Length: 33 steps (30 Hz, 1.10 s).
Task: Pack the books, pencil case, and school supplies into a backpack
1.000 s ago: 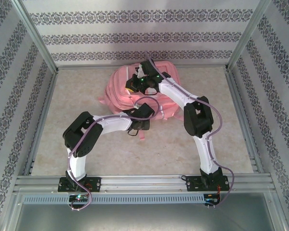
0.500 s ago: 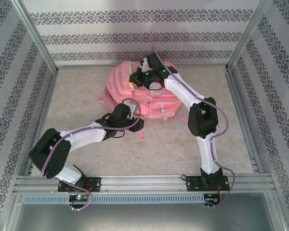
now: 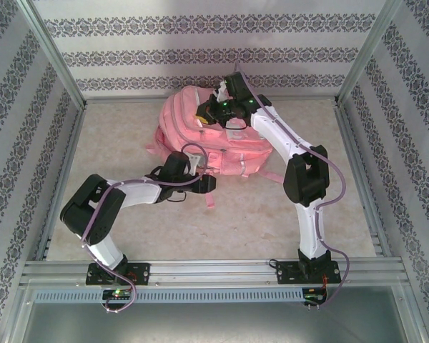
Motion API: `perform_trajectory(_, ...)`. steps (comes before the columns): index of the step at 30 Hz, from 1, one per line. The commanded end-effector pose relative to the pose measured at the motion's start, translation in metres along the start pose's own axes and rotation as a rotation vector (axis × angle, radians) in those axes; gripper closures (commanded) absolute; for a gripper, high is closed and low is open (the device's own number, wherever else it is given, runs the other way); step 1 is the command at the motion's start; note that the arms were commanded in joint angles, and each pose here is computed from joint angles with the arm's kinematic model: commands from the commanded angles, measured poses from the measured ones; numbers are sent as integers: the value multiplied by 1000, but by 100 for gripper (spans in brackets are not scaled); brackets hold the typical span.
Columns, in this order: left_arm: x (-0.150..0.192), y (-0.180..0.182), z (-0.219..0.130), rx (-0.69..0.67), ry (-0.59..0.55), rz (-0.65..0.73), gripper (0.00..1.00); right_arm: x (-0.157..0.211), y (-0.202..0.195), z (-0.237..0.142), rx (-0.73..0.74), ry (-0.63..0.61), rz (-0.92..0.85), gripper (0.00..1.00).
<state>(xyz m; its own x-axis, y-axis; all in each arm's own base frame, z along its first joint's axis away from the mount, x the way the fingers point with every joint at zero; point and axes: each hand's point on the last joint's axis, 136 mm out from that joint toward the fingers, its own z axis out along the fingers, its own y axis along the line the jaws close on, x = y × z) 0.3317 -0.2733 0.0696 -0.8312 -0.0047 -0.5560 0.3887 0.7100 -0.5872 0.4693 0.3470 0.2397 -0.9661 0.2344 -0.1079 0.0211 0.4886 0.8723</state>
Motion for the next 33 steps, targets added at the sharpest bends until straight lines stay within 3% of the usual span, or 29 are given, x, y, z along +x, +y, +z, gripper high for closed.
perform_trajectory(1, -23, -7, 0, 86, -49, 7, 35, 0, 72, -42, -167, -31, -98, 100)
perform_trajectory(6, -26, -22, 16, 220, 14, 18, 33, -2, 75, -43, -186, -22, -72, 100)
perform_trajectory(15, -35, -3, 23, 151, 4, 53, 35, -4, 78, -40, -212, -11, -42, 100)
perform_trajectory(28, -60, -4, 29, 183, -167, 63, 41, -2, 86, -34, -266, 8, -13, 100)
perform_trajectory(33, -56, 7, 29, 119, -148, 64, 43, -3, 88, -34, -271, 6, -12, 100)
